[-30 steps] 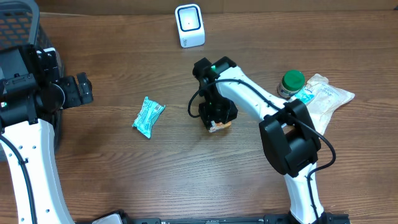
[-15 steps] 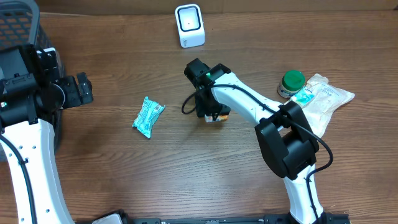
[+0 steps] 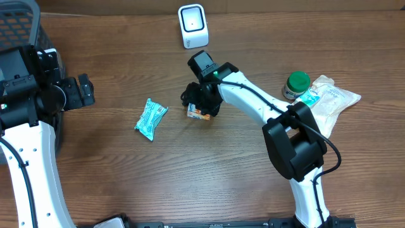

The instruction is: Scan the item barcode

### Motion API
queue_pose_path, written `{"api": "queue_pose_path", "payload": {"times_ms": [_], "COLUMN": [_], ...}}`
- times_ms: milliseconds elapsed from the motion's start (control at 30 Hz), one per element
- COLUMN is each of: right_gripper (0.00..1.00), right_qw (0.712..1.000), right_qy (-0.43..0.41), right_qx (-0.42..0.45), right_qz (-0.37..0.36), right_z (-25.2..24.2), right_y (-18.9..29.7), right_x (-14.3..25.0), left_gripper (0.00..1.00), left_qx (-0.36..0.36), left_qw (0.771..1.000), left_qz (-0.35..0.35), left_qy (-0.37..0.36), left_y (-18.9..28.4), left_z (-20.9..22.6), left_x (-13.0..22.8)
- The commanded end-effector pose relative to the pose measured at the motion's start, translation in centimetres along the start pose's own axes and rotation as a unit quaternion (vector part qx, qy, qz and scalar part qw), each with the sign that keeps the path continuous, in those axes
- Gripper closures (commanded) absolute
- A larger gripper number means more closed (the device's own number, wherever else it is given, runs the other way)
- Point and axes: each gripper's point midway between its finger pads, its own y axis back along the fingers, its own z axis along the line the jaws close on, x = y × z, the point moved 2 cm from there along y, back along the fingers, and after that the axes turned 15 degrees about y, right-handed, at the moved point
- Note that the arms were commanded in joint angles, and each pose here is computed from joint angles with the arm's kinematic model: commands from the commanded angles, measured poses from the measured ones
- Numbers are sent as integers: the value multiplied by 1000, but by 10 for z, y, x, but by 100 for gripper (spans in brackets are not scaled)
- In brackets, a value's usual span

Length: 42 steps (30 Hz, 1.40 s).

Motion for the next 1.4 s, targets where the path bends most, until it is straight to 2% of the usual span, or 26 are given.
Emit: {"api": "queue_pose_path", "payload": {"times_ms": [0, 100, 300, 500, 600, 767, 1133, 1300, 1367], "right_gripper": [33, 33, 33, 31, 35, 50, 57, 69, 71], "right_qw": [987, 968, 940, 910, 905, 907, 911, 913, 914], "right_qy": [158, 250, 341, 414, 420, 415, 405, 399, 395], "right_qx": [-14, -7, -11, -29, -59, -62, -60, -60, -57], "right_qz": [-25, -24, -21, -5, 10, 23, 47, 63, 70], "right_z": [-5, -16, -29, -33, -30, -35, -45, -50, -53], "right_y": [25, 36, 45, 33, 23, 12, -4, -8, -7], "right_x": [-24, -31, -36, -27, -20, -18, -12, -5, -2], "left_gripper": [1, 1, 0, 0, 0, 1, 0, 0, 0], "left_qx": [6, 6, 6, 6, 6, 6, 6, 6, 6], "left_qw": [1000, 1000, 1000, 1000, 1000, 1000, 1000, 1000, 1000], "left_qz": [-1, -1, -1, -1, -1, -1, -1, -1, -1], "left_qy": [-8, -8, -8, -8, -8, -8, -8, -8, -8], "left_y": [0, 0, 0, 0, 0, 0, 0, 0, 0], "left_z": [-4, -4, -4, -4, -4, -4, -4, -4, -4], "left_x": [-1, -1, -1, -1, -1, -1, -1, -1, -1]}}
